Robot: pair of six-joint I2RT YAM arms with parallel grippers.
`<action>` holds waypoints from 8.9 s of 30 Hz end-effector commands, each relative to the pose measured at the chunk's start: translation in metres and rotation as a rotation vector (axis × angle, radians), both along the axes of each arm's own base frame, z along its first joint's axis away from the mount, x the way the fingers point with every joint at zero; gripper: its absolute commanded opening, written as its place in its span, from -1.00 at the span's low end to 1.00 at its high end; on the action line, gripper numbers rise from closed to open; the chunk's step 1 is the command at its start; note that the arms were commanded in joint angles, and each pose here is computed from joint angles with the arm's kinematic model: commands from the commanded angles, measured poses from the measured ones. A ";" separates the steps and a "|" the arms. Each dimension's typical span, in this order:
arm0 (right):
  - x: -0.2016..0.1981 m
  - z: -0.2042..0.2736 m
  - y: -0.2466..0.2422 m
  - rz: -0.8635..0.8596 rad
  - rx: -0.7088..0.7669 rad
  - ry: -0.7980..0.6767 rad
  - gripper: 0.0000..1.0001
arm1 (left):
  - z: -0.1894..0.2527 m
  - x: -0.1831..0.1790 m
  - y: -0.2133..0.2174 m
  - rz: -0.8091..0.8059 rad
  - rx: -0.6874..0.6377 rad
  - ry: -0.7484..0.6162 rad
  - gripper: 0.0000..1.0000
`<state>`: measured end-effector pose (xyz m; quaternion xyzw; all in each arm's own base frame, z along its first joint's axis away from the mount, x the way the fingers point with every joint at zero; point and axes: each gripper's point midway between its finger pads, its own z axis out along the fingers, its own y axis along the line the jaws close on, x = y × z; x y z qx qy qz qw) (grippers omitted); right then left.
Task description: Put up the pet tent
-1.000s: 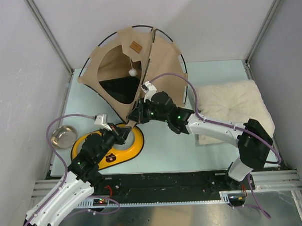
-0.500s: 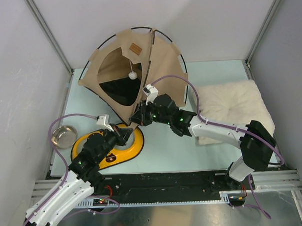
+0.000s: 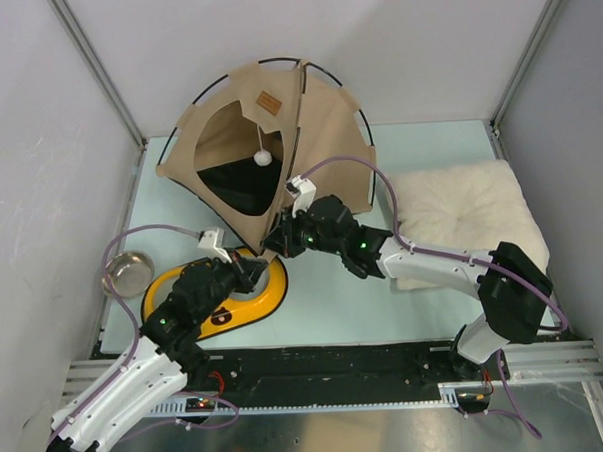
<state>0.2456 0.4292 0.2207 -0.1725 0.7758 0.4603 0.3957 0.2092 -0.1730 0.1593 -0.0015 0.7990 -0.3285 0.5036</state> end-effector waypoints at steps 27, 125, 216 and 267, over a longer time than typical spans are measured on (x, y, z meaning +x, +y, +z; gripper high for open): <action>0.097 0.036 -0.068 -0.466 -0.144 -0.239 -1.00 | -0.064 -0.014 0.024 -0.003 0.305 0.241 -1.00; 0.075 -0.011 -0.018 -0.037 -0.138 -0.126 -1.00 | -0.027 0.004 0.012 0.080 0.341 -0.199 -1.00; 0.021 0.061 0.005 0.062 -0.023 0.093 -1.00 | 0.021 0.030 -0.011 0.009 0.209 -0.454 -0.04; 0.062 0.033 -0.002 -0.067 -0.132 0.003 -1.00 | 0.040 0.042 -0.015 0.011 0.173 -0.471 -1.00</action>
